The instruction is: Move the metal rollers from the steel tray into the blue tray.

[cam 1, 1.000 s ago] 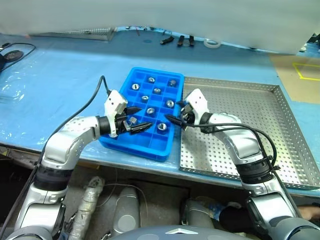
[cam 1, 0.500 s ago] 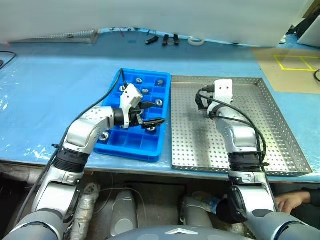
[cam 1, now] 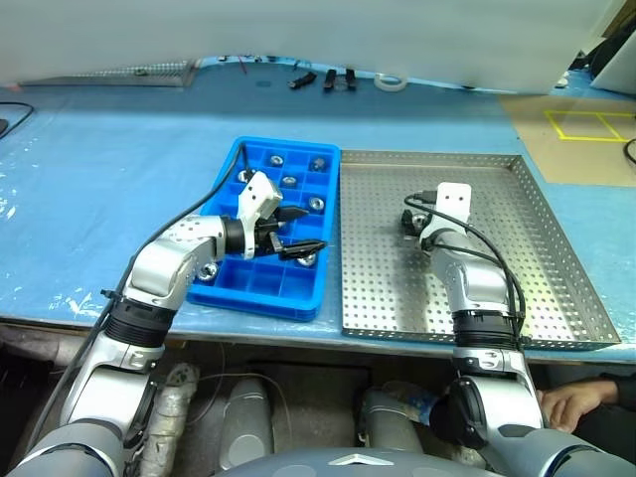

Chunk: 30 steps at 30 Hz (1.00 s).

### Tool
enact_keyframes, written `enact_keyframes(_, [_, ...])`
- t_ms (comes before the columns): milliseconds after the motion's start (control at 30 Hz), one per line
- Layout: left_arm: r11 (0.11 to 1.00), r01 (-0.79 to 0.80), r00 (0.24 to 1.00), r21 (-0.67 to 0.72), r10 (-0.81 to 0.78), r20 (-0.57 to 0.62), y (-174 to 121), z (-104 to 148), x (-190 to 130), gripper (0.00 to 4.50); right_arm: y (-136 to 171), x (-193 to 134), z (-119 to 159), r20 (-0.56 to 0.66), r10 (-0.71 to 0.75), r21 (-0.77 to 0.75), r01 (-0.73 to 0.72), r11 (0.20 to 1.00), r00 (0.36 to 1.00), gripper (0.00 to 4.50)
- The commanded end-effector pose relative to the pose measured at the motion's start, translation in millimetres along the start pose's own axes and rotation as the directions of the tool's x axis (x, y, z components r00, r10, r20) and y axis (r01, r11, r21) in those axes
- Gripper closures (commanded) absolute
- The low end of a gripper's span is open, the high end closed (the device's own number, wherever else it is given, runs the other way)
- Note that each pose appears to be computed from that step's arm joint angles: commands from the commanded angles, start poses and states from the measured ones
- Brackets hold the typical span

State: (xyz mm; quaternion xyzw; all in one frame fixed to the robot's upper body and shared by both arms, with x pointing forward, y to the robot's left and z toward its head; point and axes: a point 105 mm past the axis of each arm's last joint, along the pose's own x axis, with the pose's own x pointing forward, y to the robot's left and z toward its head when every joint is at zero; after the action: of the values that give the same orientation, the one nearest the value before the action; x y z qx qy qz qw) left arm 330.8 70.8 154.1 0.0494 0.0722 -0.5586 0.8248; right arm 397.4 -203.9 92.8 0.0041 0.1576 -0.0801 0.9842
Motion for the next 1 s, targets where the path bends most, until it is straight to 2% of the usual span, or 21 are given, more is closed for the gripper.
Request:
enact_keyframes(33, [0.999,-0.004,1.0,0.038,0.003,0.029,-1,11,-4,0.0,10,-6,12,0.04,0.039,0.006,-0.039,0.999,0.998,0.04])
enact_keyframes(167, [0.999,-0.003,1.0,0.039,0.001,0.027,0,11,-3,0.0,8,-6,11,0.035,0.033,0.014,-0.034,0.999,0.999,0.04])
enact_keyframes(200, [0.999,-0.001,1.0,0.039,0.0,0.027,0,11,-4,0.0,8,-6,11,0.035,0.033,0.015,-0.033,0.999,0.999,0.21])
enact_keyframes(267, [0.999,0.002,1.0,0.04,-0.003,0.026,-1,11,-4,0.0,7,-7,11,0.032,0.032,0.022,-0.032,0.999,0.999,0.65])
enact_keyframes(467, [0.999,0.01,1.0,0.041,-0.011,0.023,-1,11,-4,0.0,8,-9,13,0.038,0.041,0.026,-0.042,0.999,0.998,2.64])
enact_keyframes(700, [0.999,0.012,1.0,0.046,-0.013,0.024,-1,12,-4,0.0,14,-10,19,0.053,0.063,0.017,-0.064,0.998,0.997,2.68])
enact_keyframes(900, [0.998,-0.02,0.999,0.063,0.018,0.039,5,17,-10,0.0,33,-19,50,0.143,0.184,0.001,-0.186,0.983,0.972,2.68])
enact_keyframes(1000, [0.996,-0.038,0.998,0.084,0.033,0.049,4,20,-17,0.0,49,-23,70,0.191,0.289,-0.052,-0.285,0.957,0.938,2.68])
